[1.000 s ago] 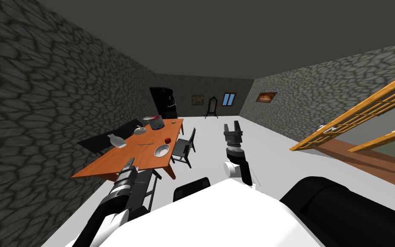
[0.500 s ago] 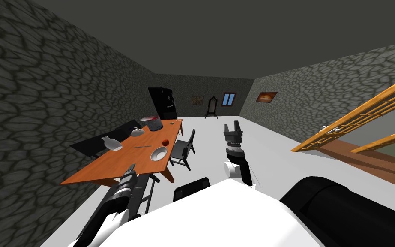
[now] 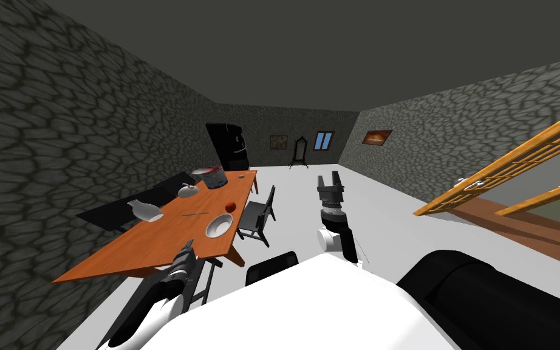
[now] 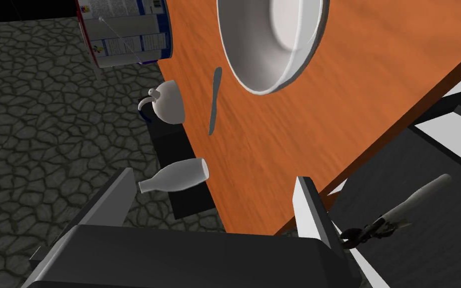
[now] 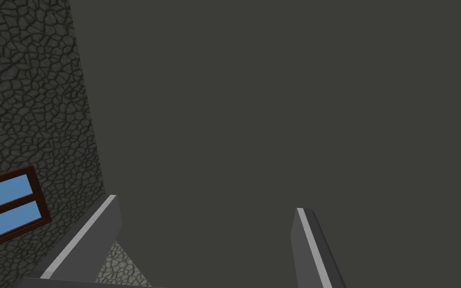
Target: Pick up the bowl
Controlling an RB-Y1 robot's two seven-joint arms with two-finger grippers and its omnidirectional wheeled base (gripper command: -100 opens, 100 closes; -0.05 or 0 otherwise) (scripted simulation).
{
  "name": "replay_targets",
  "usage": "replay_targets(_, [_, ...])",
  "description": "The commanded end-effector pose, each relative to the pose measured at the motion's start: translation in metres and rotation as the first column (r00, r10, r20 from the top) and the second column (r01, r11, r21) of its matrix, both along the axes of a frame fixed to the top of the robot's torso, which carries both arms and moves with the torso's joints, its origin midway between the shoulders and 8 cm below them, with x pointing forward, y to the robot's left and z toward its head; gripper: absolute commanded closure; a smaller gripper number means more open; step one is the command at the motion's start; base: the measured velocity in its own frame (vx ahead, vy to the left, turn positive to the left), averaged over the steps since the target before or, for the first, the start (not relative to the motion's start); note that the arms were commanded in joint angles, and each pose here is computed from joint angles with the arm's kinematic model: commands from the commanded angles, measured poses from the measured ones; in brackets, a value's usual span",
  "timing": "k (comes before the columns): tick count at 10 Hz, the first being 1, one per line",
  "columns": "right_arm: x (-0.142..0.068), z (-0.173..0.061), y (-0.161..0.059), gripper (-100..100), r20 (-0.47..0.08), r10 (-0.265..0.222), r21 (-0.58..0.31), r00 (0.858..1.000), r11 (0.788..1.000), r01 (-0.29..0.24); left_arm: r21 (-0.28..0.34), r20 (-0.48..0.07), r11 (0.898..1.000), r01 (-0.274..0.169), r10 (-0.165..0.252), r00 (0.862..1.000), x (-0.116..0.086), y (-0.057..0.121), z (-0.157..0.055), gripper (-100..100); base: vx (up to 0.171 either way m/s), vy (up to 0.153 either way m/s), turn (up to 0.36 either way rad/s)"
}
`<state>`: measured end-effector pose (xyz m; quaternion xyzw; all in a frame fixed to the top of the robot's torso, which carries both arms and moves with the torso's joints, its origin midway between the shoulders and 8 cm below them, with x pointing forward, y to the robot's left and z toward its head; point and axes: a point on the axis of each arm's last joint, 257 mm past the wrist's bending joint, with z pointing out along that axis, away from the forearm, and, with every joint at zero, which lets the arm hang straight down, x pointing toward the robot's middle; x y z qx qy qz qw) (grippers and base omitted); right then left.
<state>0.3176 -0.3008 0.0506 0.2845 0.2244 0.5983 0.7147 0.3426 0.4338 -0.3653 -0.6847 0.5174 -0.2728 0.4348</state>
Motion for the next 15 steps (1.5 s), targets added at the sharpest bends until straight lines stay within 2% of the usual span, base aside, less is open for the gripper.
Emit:
replay_targets(1, [0.000,0.000,0.000,0,0.000,0.000,0.000,1.000,1.000,0.000,-0.039,-0.055,0.999,-0.018,0.016,0.998,-0.005,0.003,-0.020,-100,0.117,-0.020,-0.050])
replay_targets(5, [0.000,0.000,0.000,0,0.000,0.000,0.000,1.000,1.000,0.000,-0.122,-0.188,0.991,-0.062,0.039,0.981,-0.023,0.007,-0.067,-100,0.143,-0.016,-0.048])
replay_targets(10, [0.000,0.000,0.000,0,0.000,0.000,0.000,1.000,1.000,0.000,-0.187,-0.329,0.976,-0.111,0.044,0.943,-0.054,0.006,-0.114,-100,0.118,-0.016,-0.040])
replay_targets(12, [0.000,0.000,0.000,0,0.000,0.000,0.000,1.000,1.000,0.000,-0.207,-0.372,0.970,-0.125,0.040,0.927,-0.068,0.000,-0.130,-100,0.065,-0.013,-0.014])
replay_targets(13, [0.000,0.000,0.000,0,0.000,0.000,0.000,1.000,1.000,0.000,-0.201,-0.358,0.972,-0.120,0.041,0.933,-0.064,0.000,-0.125,-100,0.000,0.000,0.000])
replay_targets(14, [0.000,0.000,0.000,0,0.000,0.000,0.000,1.000,1.000,0.000,-0.202,-0.361,0.972,-0.121,0.041,0.932,-0.065,0.000,-0.126,0,0.000,0.000,0.000])
replay_targets(15, [0.000,0.000,0.000,0,0.000,0.000,0.000,1.000,1.000,0.000,-0.205,-0.360,0.972,-0.114,0.033,0.932,-0.055,0.002,-0.130,-100,-0.026,-0.016,0.010])
